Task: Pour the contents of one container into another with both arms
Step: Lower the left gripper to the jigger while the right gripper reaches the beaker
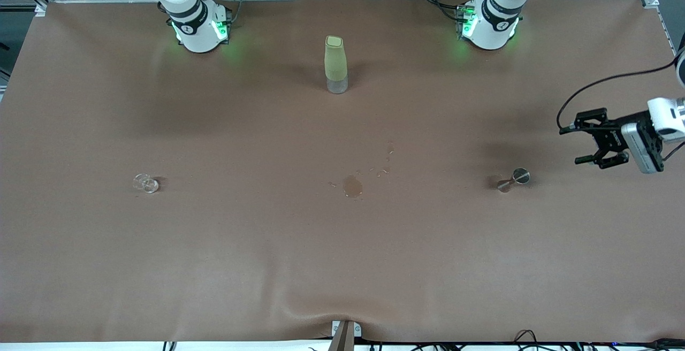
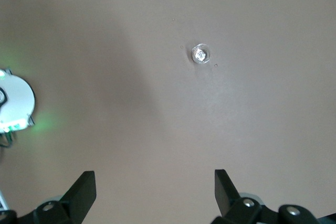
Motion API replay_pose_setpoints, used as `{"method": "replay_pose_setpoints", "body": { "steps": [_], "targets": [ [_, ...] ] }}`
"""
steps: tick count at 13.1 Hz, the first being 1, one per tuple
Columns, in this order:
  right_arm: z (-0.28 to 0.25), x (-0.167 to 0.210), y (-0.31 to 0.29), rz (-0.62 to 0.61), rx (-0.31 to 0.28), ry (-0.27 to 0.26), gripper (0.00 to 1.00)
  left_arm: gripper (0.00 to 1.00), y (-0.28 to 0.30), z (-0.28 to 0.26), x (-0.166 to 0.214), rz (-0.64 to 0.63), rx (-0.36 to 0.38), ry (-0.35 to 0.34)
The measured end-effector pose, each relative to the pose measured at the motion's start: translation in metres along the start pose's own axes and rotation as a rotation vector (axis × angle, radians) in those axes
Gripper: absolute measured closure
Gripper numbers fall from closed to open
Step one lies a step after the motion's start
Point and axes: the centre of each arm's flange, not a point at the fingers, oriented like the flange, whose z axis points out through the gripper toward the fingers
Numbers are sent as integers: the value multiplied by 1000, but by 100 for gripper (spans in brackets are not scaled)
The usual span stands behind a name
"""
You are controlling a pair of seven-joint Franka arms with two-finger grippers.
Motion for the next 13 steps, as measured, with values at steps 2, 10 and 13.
{"method": "replay_pose_setpoints", "body": {
  "steps": [2,10,13],
  "targets": [
    [5,-6,5,-81,-35,0,0,0,-20,13,-24,81,-33,40],
    [126,-68,45,-284,-22,288,0,0,-105,96,-87,480,-100,282],
    [198,-76,66,-353,-14,448,0,0,-103,126,-89,559,-148,375]
  ]
}}
